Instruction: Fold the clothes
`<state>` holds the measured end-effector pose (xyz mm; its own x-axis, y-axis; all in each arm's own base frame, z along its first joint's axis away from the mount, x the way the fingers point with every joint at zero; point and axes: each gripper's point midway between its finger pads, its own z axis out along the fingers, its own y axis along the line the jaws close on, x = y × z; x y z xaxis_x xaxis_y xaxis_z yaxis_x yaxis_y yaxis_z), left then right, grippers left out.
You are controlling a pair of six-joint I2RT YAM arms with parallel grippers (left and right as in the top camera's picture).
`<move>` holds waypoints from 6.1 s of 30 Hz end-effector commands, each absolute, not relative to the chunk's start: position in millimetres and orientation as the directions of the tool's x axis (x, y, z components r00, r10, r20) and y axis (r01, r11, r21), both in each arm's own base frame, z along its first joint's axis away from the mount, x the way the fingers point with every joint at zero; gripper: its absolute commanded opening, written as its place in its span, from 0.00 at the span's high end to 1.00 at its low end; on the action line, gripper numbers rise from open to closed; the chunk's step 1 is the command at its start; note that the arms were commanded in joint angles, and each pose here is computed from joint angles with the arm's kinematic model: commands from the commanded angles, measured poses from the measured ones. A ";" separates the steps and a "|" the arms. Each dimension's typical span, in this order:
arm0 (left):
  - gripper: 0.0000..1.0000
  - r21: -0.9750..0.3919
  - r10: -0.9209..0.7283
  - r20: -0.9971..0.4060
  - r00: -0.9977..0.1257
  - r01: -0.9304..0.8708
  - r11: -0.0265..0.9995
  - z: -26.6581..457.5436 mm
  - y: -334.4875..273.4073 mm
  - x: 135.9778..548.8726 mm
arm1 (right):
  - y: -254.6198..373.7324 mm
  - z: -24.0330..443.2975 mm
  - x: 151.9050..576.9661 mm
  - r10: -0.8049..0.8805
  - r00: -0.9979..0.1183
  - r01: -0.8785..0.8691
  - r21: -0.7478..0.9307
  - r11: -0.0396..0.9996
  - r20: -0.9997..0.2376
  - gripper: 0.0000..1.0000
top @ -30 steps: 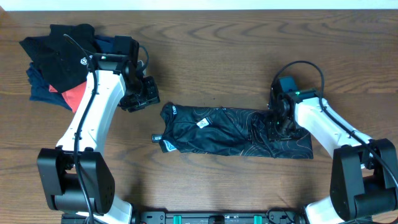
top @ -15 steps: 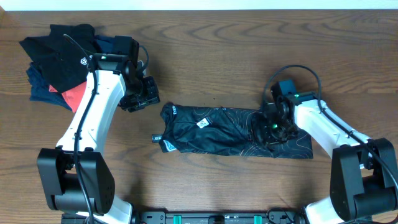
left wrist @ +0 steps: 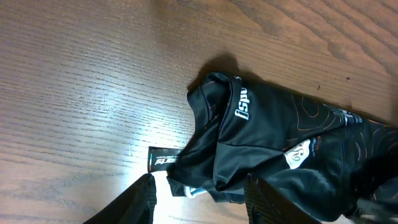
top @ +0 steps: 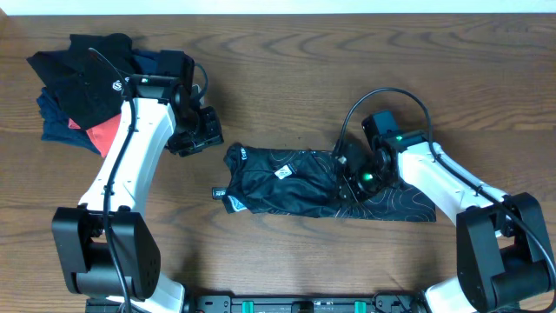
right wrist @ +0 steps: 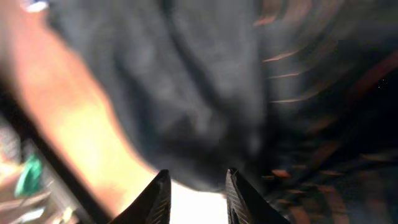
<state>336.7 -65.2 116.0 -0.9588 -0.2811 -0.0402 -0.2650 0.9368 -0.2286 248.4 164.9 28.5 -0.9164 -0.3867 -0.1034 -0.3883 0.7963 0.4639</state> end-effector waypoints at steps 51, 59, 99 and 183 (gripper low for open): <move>0.15 -0.462 -0.069 0.183 -0.981 -0.148 0.874 -4.7 -124.6 282.3 | 73.9 115.9 308.8 0.091 -0.907 0.022 0.170 0.985 -0.410 0.41; 0.41 -0.566 0.024 0.269 -0.963 -0.137 0.813 -9.8 -166.6 262.4 | 73.2 115.2 307.5 0.090 -0.910 0.024 0.167 0.986 -0.405 0.41; 0.91 -0.269 0.275 0.031 -0.961 0.257 0.928 83.5 -261.0 262.1 | 9.9 102.6 284.8 0.216 -0.927 0.211 0.049 0.976 -0.307 0.41; 0.39 -0.331 0.009 -0.112 -0.994 0.046 0.943 65.8 -193.5 325.1 | 161.3 95.3 305.2 -0.129 -0.915 -0.272 0.349 0.897 -0.382 0.50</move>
